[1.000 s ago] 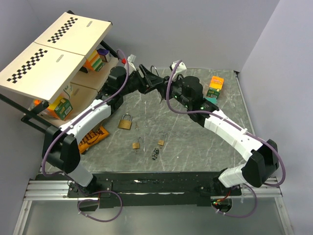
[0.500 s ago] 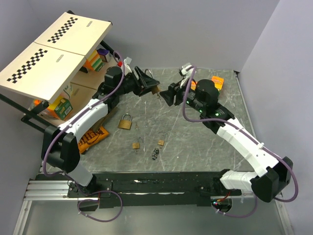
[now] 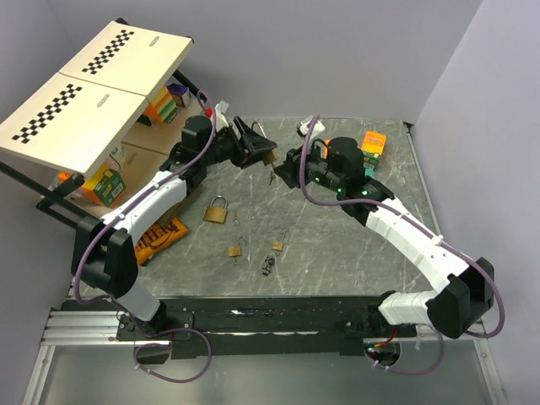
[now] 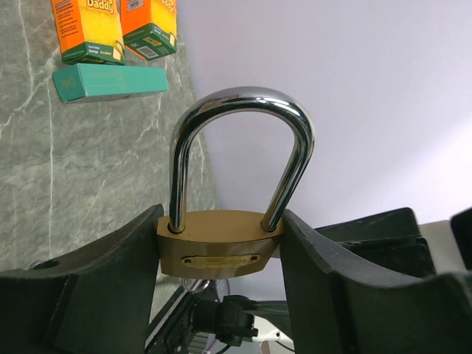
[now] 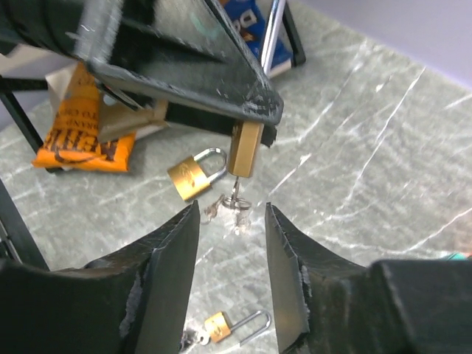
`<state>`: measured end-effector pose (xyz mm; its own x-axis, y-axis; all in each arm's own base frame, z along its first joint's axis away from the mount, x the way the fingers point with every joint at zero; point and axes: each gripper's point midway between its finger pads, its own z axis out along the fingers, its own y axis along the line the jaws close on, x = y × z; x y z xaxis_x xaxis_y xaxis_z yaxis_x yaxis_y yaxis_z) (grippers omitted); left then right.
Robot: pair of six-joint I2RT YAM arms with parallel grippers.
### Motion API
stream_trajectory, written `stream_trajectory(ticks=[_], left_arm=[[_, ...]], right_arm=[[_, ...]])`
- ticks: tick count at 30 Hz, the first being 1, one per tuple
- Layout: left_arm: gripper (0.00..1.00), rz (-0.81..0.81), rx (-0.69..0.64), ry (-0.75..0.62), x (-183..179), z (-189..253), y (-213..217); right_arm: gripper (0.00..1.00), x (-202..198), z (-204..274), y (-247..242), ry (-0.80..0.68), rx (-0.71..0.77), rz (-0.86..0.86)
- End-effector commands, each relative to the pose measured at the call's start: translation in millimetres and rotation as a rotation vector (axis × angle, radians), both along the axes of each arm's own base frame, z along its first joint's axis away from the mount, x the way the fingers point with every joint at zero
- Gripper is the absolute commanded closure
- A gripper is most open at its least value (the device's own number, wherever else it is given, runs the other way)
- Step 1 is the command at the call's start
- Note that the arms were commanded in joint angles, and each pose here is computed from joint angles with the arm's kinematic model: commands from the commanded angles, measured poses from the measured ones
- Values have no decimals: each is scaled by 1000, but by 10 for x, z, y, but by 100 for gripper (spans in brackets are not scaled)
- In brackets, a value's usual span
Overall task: Lock with the key
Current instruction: Lock the lock.
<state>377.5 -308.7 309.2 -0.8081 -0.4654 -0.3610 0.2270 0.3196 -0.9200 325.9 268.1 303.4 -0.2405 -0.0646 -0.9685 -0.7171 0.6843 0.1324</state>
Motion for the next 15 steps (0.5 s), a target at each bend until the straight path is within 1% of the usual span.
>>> stream_trajectory(ticks=[1,4,7,9,12,15], left_arm=[[99,-19,-91,-117,-114,529,-39],[99,-19,-93,-118,-109,532,-58],[99,-16,-92,-118,-92,533,-68],[99,-17,-93,-114,-84,523,-74],[99,-9,-89,-110,-61,522,-74],[99,19,-80,-119,1,537,-54]], right_arm=[[56,58,143,89,-20,17,26],[60,121,151,131,-16,14,29],[66,157,142,166,-15,9,38],[77,166,131,176,-16,5,42],[83,169,84,163,-8,-8,37],[85,133,34,154,10,-19,42]])
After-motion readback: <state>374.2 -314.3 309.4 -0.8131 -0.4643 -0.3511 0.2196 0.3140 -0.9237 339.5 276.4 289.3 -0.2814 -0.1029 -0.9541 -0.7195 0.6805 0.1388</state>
